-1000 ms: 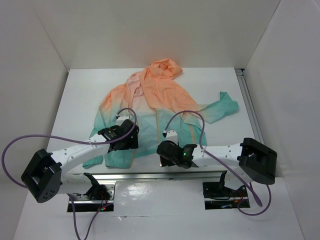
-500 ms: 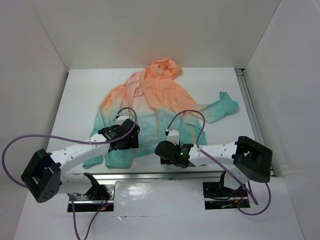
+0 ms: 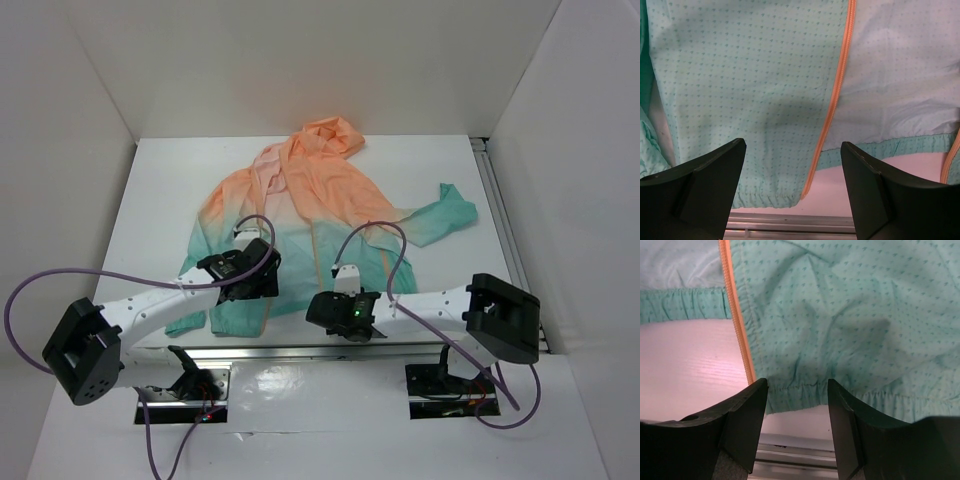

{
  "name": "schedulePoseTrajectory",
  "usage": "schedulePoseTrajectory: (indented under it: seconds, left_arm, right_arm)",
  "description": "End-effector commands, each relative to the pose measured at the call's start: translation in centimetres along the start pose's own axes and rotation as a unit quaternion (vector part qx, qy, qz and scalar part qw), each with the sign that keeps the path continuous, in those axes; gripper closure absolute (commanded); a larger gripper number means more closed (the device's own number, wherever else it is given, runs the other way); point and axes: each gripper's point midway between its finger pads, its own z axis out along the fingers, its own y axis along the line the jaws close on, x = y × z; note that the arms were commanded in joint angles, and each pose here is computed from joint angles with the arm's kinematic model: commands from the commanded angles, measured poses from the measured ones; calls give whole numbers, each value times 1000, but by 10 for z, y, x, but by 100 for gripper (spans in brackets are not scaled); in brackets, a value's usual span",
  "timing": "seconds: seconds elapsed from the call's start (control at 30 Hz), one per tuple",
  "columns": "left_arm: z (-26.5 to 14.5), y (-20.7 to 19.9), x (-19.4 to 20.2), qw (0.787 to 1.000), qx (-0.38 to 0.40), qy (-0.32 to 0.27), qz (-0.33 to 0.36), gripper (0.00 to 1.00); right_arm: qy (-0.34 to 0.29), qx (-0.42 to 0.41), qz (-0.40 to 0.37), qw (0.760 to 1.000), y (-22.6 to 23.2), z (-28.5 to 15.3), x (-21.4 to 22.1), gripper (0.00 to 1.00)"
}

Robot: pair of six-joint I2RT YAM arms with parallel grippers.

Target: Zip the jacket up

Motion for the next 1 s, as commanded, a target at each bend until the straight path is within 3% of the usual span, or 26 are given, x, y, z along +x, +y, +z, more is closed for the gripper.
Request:
schedulePoseTrajectory:
  seconds: [0.0,0.5,0.97]
  left_arm:
    - [-9,-5,-15,1000,3,-18,-11,10]
    - [-8,-10,-18,1000,-2,-18,-6,10]
    - [-10,-8,-18,1000,-4,-15,-4,9]
  right_arm:
    - [-28,28,-5,999,2,-8,-10,41]
    - [-25,51,-16,998,-5,-3,-3,42]
    - [30,27,4,999,13,6,29,46]
